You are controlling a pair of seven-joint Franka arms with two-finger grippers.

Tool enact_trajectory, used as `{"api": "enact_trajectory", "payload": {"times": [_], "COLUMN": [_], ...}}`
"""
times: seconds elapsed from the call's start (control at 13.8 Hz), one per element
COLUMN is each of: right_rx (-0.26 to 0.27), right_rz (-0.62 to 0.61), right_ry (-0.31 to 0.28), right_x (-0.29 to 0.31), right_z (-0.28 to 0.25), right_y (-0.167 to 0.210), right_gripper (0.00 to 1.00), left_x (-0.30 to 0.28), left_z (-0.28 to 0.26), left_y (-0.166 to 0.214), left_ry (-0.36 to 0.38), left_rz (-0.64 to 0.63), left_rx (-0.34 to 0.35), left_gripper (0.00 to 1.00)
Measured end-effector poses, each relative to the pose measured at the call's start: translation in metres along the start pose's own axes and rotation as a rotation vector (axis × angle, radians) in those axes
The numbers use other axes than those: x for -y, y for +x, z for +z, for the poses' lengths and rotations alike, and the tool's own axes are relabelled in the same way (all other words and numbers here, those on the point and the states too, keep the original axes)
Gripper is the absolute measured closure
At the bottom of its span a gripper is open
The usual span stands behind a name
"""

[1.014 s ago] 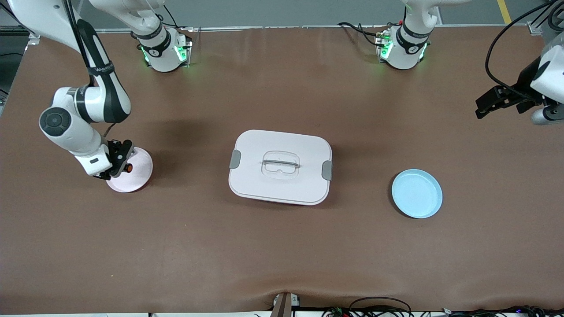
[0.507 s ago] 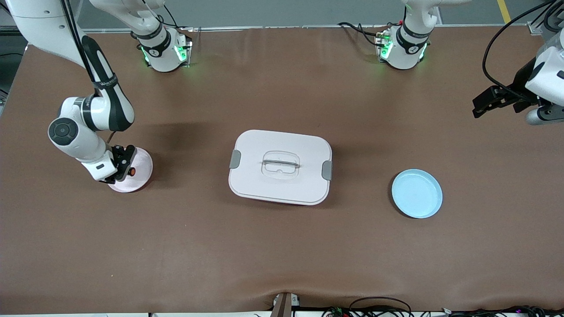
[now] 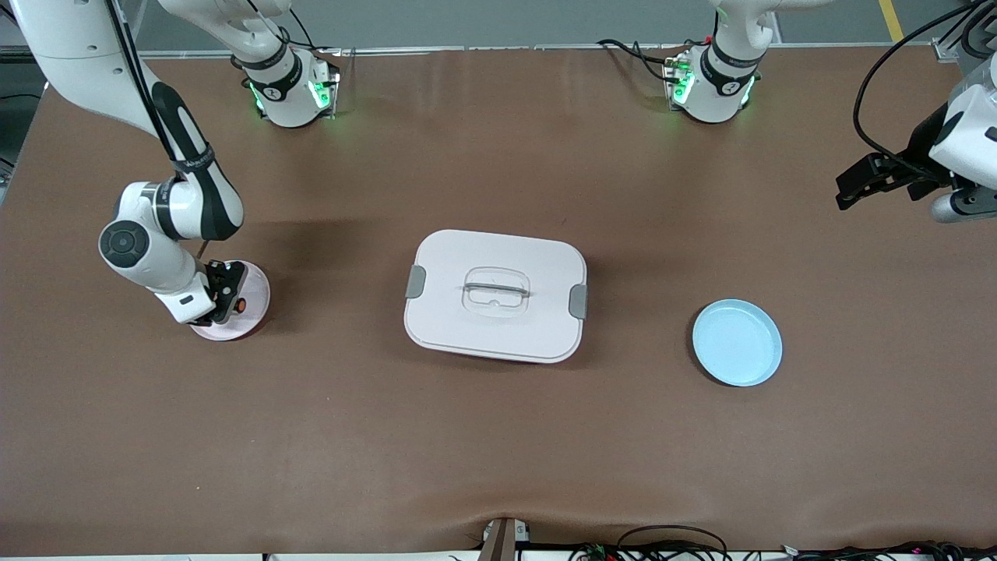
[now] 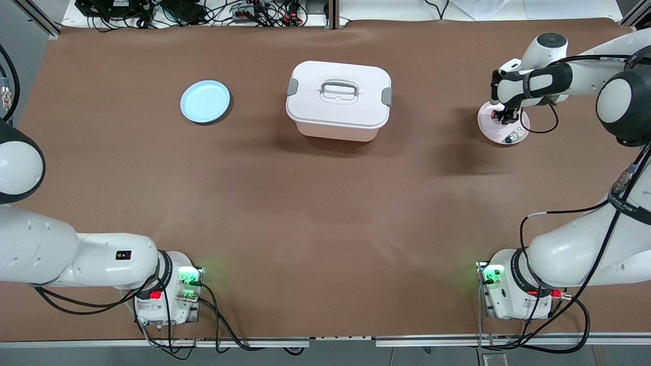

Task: Transfer orange switch to right arm and place
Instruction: 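Lower the switch onto the white plate with the right gripper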

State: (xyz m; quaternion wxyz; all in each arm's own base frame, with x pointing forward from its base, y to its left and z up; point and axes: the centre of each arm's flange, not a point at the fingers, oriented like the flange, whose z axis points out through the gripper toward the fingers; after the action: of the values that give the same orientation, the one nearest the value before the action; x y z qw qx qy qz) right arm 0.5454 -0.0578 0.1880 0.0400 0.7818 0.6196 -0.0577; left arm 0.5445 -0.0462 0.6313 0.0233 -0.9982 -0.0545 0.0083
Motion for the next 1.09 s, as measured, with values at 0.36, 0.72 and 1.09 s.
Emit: {"api": "enact_trajectory", "payload": {"times": [0.36,0.72,1.09], "right_rx": [-0.006,-0.019,-0.025], "right_rz": [0.002,0.022,0.032], "right_ry": [0.004,0.006,-0.012], "right_x": [0.0010,0.0007,-0.0049], "right_z": [0.0086,0.0087,0.0045], "right_y": [0.0036,0.0036,0.0008], "right_gripper": [0.56,0.56,0.28], "left_x": [0.0010,0.0009,-0.0005], "left_z": [0.0045,0.0055,0.0055], "left_y": [0.0031,0.0036,0.0033], "left_ry": [-0.001,-0.001,-0.001], "left_rz": [-0.004,-0.004,-0.001], "left_rx": [-0.005,-0.004,-0.004], "left_gripper": [0.00,0.00,0.00]}}
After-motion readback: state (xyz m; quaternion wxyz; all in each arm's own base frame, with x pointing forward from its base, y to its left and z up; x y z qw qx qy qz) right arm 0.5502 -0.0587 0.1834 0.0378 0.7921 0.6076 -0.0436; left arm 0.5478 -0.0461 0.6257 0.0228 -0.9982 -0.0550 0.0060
